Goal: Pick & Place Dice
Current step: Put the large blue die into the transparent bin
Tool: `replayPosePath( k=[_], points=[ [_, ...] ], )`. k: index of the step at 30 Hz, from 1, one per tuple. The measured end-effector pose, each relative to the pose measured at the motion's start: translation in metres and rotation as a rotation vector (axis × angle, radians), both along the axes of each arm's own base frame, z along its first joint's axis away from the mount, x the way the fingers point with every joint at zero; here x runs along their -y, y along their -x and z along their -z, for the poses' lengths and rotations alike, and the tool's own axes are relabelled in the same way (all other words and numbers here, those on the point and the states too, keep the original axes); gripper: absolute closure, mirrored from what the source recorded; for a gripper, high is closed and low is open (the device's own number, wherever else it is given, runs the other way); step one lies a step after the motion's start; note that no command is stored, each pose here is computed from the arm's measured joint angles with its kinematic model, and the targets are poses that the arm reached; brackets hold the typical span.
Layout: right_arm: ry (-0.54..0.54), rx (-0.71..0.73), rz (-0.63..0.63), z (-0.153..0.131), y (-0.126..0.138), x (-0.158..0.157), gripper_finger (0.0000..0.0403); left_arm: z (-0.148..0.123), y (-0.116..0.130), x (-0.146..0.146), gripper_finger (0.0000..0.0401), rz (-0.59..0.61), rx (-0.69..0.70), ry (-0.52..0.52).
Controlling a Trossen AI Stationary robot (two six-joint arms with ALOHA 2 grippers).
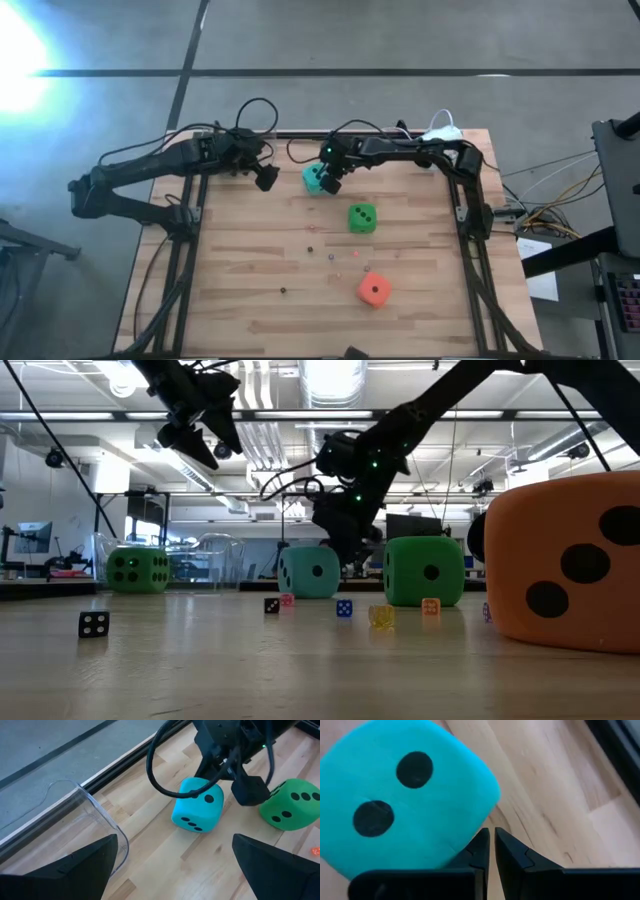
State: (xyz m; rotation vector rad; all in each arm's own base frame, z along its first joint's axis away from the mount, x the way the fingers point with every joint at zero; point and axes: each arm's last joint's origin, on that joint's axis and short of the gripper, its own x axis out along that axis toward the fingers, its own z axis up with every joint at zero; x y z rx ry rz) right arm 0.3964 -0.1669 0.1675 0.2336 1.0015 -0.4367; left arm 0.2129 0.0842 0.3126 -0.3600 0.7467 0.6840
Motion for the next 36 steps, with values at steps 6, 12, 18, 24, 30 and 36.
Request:
replayPosePath(
  k=[6,12,18,24,30,36],
  points=[
    [0.012,0.000,-0.072,-0.002,-0.008,-0.021,0.0376,0.001,0.001,0.000,0.0006,0.002,-0.007,0.005],
    [0.039,0.018,-0.165,-0.004,-0.018,-0.045,0.0376,0.001,0.001,0.000,0.0006,0.003,-0.007,0.006],
    [0.051,0.009,-0.251,-0.011,-0.021,-0.070,0.0376,0.001,0.001,0.000,0.0006,0.003,-0.007,0.006],
    [0.065,0.017,-0.303,-0.042,-0.008,-0.094,0.0376,0.001,0.001,0.000,0.0006,0.003,-0.013,0.008],
    [0.098,0.122,-0.354,-0.089,0.029,-0.120,0.0376,0.001,0.001,0.001,0.0006,0.049,-0.040,-0.026],
    [0.093,0.247,-0.344,-0.119,0.083,-0.140,0.0376,0.001,0.001,0.000,0.0006,0.195,-0.121,-0.131]
  ],
)
